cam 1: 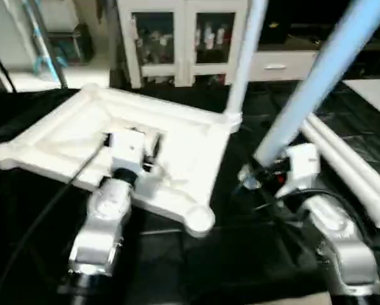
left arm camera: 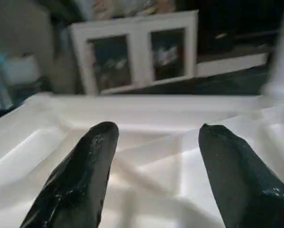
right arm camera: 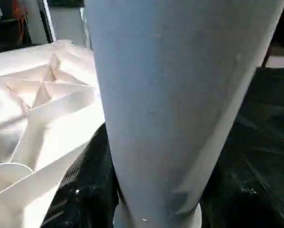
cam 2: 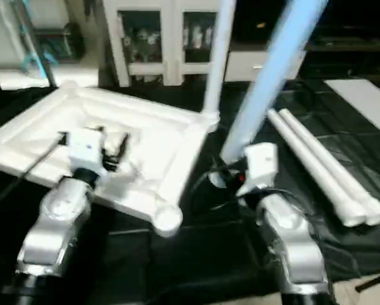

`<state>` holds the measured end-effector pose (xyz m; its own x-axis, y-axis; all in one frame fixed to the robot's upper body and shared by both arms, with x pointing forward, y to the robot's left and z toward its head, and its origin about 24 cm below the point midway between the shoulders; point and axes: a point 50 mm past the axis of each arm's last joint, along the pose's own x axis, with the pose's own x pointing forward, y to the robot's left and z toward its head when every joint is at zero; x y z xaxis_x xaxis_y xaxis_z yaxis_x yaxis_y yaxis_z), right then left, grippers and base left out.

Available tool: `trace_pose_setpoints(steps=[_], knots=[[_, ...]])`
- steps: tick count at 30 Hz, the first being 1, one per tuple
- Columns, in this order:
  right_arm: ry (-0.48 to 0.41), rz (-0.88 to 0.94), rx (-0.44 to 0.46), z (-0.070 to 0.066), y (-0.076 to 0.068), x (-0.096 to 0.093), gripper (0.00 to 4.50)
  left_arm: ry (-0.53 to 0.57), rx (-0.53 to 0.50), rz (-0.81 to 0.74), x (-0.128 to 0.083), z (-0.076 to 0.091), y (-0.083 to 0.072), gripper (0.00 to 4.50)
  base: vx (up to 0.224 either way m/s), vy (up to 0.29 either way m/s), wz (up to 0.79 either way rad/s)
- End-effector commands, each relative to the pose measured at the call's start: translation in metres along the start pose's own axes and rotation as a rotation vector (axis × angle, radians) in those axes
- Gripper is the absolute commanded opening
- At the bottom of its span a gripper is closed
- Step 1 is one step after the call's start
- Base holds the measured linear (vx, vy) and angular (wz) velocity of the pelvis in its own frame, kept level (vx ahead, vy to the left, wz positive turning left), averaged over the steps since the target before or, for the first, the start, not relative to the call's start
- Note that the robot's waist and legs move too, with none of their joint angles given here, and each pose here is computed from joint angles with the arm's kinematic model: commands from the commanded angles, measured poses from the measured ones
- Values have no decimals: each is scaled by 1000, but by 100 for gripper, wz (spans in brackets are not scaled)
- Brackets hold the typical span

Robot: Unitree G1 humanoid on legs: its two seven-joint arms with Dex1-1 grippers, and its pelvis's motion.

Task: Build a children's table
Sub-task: Pick table leg

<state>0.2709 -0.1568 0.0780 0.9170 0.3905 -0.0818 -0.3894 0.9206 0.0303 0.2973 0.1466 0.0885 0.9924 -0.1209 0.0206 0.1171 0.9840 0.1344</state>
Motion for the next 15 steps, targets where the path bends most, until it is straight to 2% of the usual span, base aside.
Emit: trace_pose_setpoints(steps=[1, 6, 9, 15], knots=[[-26, -47, -45, 8, -9, 1, 189, -15, -2, -7, 4, 5, -5, 312, -12, 45, 21], [-48, -99, -2, 10, -16, 5, 189, -2, -3, -1, 9, 7, -7, 312, -66, -45, 54], [-52, -104, -2, 12, -17, 5, 189, 13, 5, 2, 10, 6, -7, 312, -93, -201, 41], [-49, -40, -28, 16, -17, 6, 189, 51, 20, -19, 13, 2, -10, 312, -79, -154, 4]])
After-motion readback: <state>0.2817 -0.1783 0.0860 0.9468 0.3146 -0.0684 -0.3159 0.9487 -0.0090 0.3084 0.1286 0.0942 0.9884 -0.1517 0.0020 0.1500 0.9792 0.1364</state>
